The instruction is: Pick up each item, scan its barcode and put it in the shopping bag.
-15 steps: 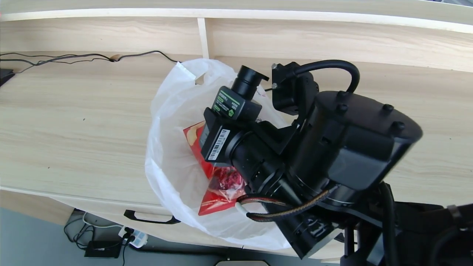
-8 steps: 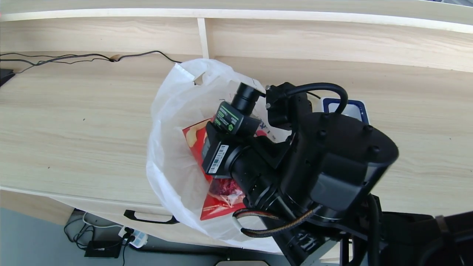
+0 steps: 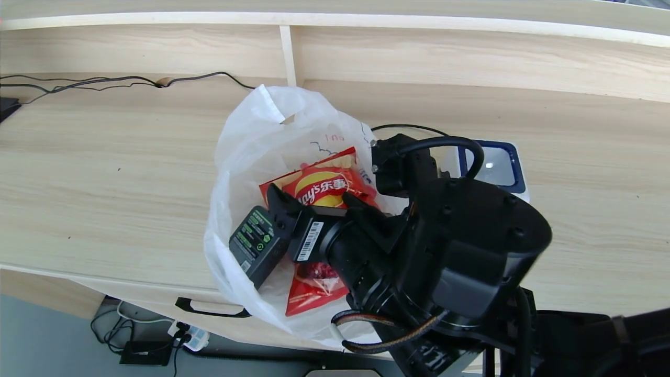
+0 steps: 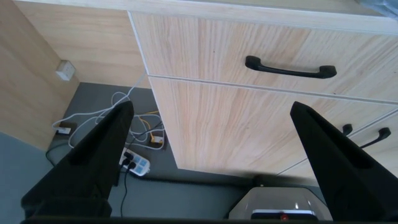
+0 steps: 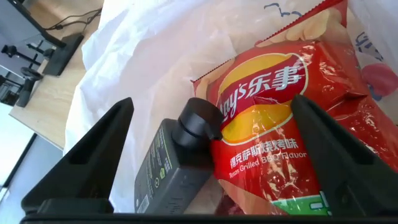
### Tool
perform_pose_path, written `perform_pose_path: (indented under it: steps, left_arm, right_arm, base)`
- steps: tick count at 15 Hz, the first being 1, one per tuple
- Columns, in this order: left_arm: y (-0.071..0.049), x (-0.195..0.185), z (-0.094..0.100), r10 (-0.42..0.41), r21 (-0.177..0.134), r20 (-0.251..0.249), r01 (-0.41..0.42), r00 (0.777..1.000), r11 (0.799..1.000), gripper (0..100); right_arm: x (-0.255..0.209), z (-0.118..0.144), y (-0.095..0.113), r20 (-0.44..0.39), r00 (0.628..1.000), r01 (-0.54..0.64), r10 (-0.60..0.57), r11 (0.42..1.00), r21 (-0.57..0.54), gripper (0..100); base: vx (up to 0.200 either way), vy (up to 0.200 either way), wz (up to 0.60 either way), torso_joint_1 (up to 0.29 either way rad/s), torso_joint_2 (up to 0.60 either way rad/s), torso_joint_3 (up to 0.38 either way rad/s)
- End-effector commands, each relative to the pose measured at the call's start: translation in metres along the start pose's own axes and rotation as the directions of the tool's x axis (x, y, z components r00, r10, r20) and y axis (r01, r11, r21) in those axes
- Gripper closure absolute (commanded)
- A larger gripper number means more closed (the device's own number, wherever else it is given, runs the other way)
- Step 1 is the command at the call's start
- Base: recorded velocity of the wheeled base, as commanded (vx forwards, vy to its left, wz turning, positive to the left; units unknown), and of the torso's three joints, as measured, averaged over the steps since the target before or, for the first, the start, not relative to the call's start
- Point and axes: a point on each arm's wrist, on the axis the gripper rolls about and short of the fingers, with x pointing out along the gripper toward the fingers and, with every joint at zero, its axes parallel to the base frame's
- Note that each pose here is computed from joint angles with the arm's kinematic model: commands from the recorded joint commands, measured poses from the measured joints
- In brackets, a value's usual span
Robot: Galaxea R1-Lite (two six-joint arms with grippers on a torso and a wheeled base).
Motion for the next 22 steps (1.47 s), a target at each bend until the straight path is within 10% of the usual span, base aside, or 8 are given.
perform_pose_path:
  steps: [1, 7, 14, 17, 22]
  left_arm:
    - [0.0, 0.0, 0.0, 0.0, -0.001, -0.001, 0.0, 1.0, 1.0, 0]
    - [0.0, 0.0, 0.0, 0.0, -0.001, 0.0, 0.0, 1.0, 1.0, 0]
    - [0.0, 0.0, 0.0, 0.001, -0.01, 0.0, -0.001, 1.0, 1.0, 0]
    - [0.0, 0.0, 0.0, 0.001, -0.009, 0.0, -0.001, 1.0, 1.0, 0]
    - [0.0, 0.0, 0.0, 0.0, -0.009, 0.0, 0.0, 1.0, 1.0, 0]
  right_arm:
    - [0.001, -0.002, 0.0, -0.003, 1.0, 0.001, -0.001, 1.0, -0.003, 0]
    - [0.001, 0.018, 0.001, 0.102, 0.995, -0.005, 0.02, 0.99, -0.144, 0]
    - [-0.072, 0.152, -0.009, 0.446, 0.891, 0.178, -0.08, 0.967, -0.181, 0]
    - [-0.164, 0.168, -0.066, 0.37, 0.926, 0.218, -0.069, 0.9, -0.378, 0]
    - [-0.276, 0.09, -0.17, 0.075, 0.997, 0.018, 0.02, 0.878, -0.478, 0]
  base:
    - [0.0, 0.0, 0.0, 0.0, 0.0, 0.0]
    - [0.0, 0.0, 0.0, 0.0, 0.0, 0.0]
    - [0.0, 0.0, 0.0, 0.0, 0.0, 0.0]
    - [0.0, 0.0, 0.0, 0.0, 0.0, 0.0]
    - [0.0, 0.0, 0.0, 0.0, 0.0, 0.0]
